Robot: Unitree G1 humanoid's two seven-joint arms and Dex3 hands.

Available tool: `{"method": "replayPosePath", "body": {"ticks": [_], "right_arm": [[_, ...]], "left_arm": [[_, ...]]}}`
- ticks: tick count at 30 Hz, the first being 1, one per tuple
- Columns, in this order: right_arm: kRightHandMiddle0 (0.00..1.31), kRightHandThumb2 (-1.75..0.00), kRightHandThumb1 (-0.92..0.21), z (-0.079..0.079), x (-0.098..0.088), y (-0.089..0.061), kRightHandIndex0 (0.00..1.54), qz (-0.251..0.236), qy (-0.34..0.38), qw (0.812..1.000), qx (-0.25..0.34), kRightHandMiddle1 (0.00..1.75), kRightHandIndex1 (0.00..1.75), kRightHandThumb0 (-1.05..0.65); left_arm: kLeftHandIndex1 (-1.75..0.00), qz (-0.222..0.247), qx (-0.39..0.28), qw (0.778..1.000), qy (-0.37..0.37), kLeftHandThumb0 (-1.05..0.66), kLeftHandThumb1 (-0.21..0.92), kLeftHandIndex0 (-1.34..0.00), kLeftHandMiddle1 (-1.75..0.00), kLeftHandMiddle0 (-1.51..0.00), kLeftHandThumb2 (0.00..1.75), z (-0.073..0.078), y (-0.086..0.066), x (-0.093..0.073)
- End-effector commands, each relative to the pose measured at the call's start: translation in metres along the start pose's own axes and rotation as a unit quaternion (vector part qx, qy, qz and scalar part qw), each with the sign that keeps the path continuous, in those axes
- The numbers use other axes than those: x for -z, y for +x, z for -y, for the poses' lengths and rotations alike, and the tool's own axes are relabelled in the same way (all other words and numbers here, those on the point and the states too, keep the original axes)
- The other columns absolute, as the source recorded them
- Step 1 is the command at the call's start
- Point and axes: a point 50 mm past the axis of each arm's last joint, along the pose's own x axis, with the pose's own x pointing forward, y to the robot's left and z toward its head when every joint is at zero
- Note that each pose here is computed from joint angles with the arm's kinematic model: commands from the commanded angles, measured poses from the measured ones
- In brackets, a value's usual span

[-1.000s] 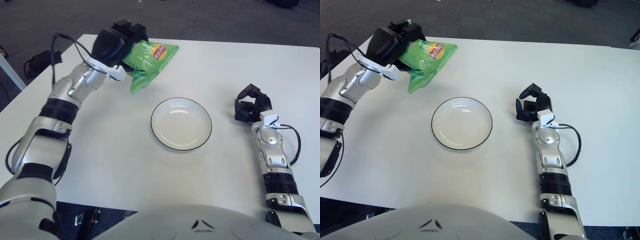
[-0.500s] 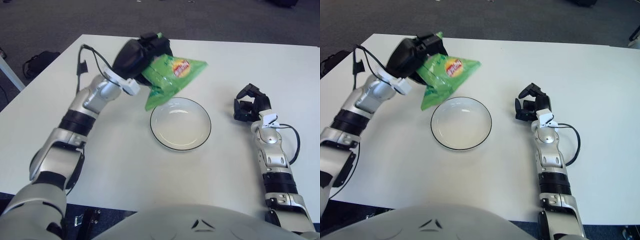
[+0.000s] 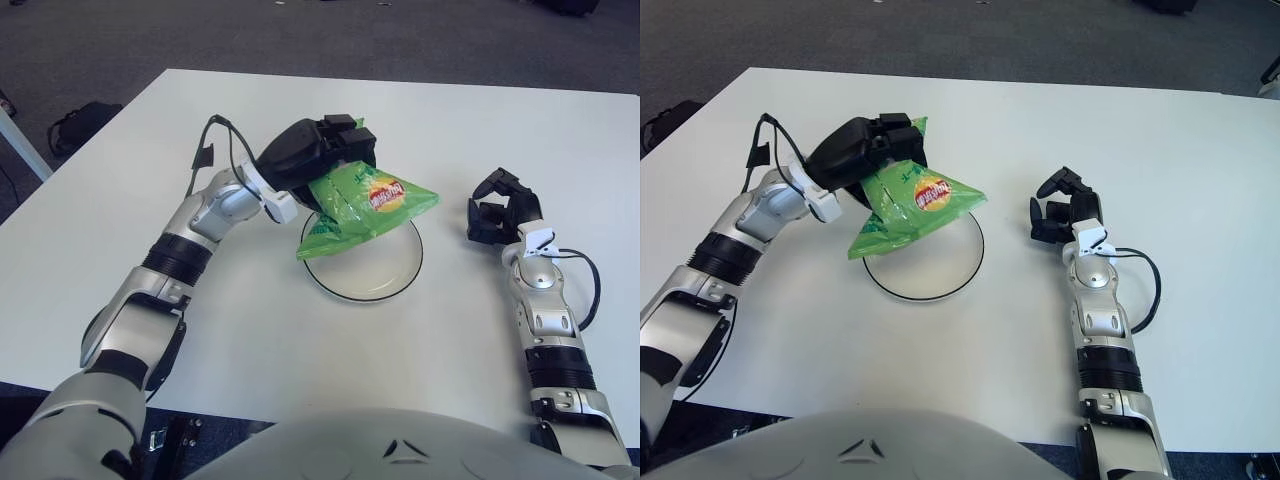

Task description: Put the snack into the plate.

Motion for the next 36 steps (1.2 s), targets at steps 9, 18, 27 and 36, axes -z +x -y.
{"method": "replayPosePath", "body": {"ticks": [9, 18, 27, 36], "right_arm": [[0.62, -1.32, -0.31, -0.016, 0.038, -0.023, 1.33, -0.086, -0.007, 0.996, -0.029, 1.75, 1.75, -0.48], [0.63, -1.34, -0.3, -0.018, 0.036, -0.023, 1.33, -0.091, -0.017, 0.995, -0.033, 1.75, 1.75, -0.49], [0.65, -1.36, -0.28, -0.02, 0.034, -0.024, 1.34, -0.092, -0.025, 0.995, -0.033, 1.75, 1.75, -0.5], [0.65, -1.36, -0.28, -0.021, 0.033, -0.025, 1.33, -0.094, -0.025, 0.995, -0.036, 1.75, 1.75, -0.5]], "left_arm": [[-1.75, 0.016, 0.056, 0.998, 0.008, 0.0, 0.03, -0.6, -1.69, -0.85, 1.63, 0.021, 0.004, -0.007], [-1.75, 0.032, 0.052, 0.997, 0.053, 0.0, 0.04, -0.59, -1.69, -0.84, 1.62, 0.039, 0.002, -0.014], [-1.75, 0.047, 0.058, 0.993, 0.088, 0.0, 0.06, -0.57, -1.68, -0.83, 1.6, 0.053, -0.004, -0.017], [-1.5, 0.07, 0.177, 0.979, 0.071, -0.19, 0.67, -0.15, -1.44, -0.22, 0.84, 0.053, -0.008, -0.012]]}}
